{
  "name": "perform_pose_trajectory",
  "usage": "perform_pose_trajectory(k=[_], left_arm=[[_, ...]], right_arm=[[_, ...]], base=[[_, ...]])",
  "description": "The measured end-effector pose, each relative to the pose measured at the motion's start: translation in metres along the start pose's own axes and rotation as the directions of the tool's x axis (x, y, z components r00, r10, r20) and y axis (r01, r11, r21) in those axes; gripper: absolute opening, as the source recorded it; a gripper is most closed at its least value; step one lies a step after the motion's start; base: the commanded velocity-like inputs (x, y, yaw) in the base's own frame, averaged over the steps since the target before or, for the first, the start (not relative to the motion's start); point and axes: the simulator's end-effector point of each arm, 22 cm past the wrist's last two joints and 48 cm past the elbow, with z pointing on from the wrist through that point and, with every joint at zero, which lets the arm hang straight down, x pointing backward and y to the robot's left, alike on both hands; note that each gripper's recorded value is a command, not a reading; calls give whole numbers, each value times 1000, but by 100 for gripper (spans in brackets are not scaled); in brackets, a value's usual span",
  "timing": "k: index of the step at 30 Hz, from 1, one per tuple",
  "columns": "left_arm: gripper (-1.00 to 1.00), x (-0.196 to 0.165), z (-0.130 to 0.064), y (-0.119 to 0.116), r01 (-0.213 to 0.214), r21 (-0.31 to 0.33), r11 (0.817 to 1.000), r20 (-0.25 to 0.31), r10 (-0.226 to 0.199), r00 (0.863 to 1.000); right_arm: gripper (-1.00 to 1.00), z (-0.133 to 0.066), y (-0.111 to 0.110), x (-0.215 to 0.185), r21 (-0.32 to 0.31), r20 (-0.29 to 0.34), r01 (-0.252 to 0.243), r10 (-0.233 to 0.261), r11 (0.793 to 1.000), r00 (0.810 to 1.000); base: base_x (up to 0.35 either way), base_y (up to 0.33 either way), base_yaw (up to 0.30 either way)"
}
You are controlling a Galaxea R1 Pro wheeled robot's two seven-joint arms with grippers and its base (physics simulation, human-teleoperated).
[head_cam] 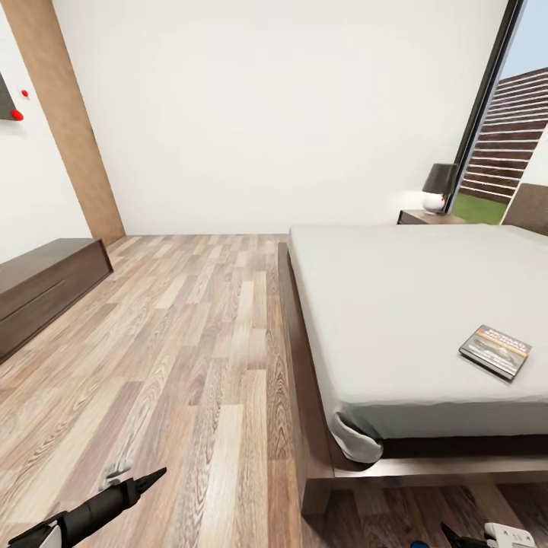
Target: In the bedroom, move the book from the bed onto either nightstand, and place the two sandals side by side next to the bed.
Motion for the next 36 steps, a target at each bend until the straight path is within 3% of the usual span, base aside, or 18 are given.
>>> perform_pose_trajectory(k=[7,36], left_arm=[[100,-9,-3,-7,-12,11,1000,18,12,1000],[100,-56,-22,-51,-13,10,1000,16,13,1000]], right_arm=[[100,-2,2,-10,-3,23,-1,1,1000,1000],[100,-37,12,-65,3,19,-9,9,1000,1000]], base=[[0,0,0],[0,0,0]])
